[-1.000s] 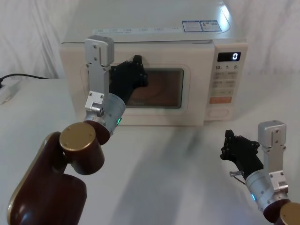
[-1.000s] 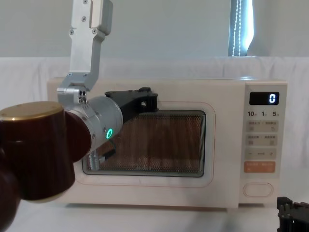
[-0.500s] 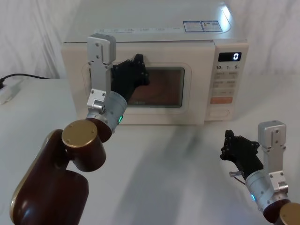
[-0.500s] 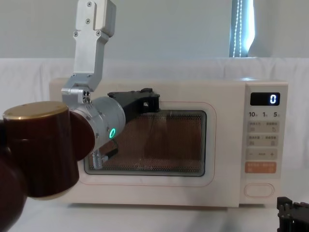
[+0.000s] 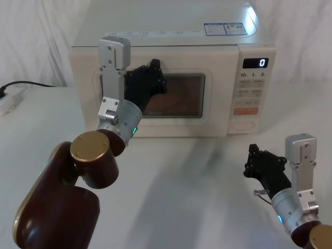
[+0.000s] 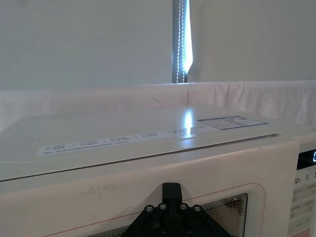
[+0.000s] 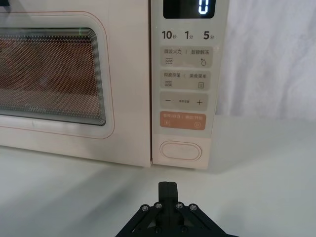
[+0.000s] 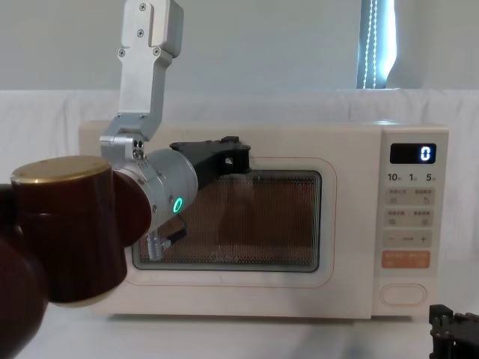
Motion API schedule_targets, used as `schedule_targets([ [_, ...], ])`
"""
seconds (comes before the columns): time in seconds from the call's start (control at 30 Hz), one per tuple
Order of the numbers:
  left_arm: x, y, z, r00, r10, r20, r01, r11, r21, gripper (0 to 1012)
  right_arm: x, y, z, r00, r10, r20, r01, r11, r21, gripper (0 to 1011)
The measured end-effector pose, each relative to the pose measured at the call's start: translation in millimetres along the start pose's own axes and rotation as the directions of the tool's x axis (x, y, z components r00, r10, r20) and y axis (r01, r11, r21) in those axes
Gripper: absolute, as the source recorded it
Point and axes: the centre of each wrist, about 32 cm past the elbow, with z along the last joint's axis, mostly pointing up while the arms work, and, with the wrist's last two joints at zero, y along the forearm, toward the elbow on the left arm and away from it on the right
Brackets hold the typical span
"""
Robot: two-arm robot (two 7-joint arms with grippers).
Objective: Press the button to open the microwave door with one hand; close the microwave door with the other hand.
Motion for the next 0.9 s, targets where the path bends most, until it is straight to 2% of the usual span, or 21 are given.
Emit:
schedule_targets([
  [0.9,-3.0,-6.9,0.7,0.9999,-0.011,-0.004,0.011,0.9999,0.002,0,0.0,0.0,0.0,1.0,0.0,0.0,0.0,1.0,0.0,0],
])
